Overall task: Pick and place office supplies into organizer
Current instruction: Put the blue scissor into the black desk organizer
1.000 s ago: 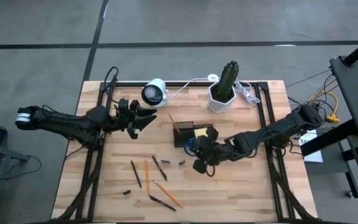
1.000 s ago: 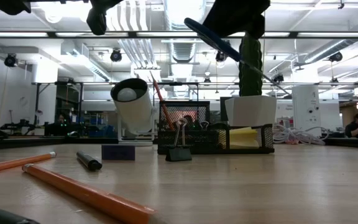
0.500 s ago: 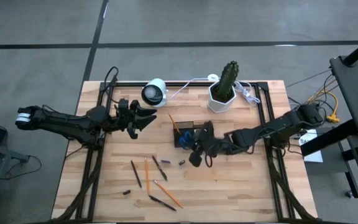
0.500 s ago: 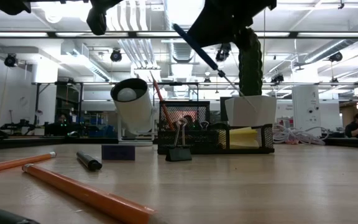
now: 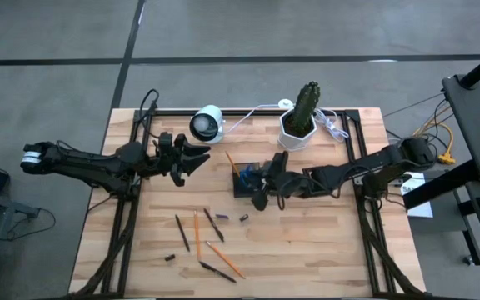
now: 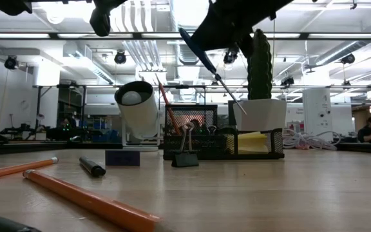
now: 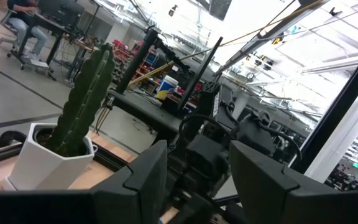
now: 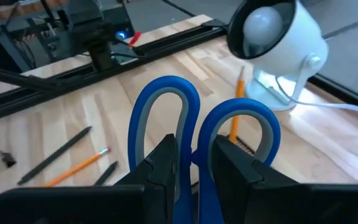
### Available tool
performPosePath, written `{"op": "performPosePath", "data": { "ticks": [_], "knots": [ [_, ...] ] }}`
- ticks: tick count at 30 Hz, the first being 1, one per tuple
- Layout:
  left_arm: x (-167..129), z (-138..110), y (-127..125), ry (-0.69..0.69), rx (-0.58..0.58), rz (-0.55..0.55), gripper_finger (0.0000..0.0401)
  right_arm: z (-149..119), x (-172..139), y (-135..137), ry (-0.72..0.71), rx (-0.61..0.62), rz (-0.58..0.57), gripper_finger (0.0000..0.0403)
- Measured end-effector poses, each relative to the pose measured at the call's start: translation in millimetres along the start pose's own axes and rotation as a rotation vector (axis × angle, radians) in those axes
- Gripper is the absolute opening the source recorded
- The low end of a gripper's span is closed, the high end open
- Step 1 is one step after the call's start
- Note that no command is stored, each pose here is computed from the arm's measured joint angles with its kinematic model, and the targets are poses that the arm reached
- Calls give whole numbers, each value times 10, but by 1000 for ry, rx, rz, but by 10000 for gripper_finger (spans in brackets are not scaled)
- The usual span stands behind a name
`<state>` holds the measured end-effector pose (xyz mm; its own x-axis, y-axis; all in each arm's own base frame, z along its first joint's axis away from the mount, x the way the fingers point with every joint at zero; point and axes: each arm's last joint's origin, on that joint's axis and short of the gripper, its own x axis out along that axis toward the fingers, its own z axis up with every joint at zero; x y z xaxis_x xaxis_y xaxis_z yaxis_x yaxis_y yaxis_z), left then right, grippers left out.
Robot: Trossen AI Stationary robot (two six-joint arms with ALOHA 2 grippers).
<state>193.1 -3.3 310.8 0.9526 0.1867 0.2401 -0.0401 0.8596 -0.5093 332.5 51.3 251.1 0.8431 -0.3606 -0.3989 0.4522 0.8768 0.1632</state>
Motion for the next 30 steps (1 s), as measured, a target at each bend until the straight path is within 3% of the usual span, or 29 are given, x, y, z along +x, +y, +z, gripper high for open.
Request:
{"op": "performPosePath", "data": {
  "ticks": [30],
  "knots": [
    [0, 0, -1, 0, 0, 0, 157, 350, 176, -293, -206, 43, -43, 69]
  ]
}}
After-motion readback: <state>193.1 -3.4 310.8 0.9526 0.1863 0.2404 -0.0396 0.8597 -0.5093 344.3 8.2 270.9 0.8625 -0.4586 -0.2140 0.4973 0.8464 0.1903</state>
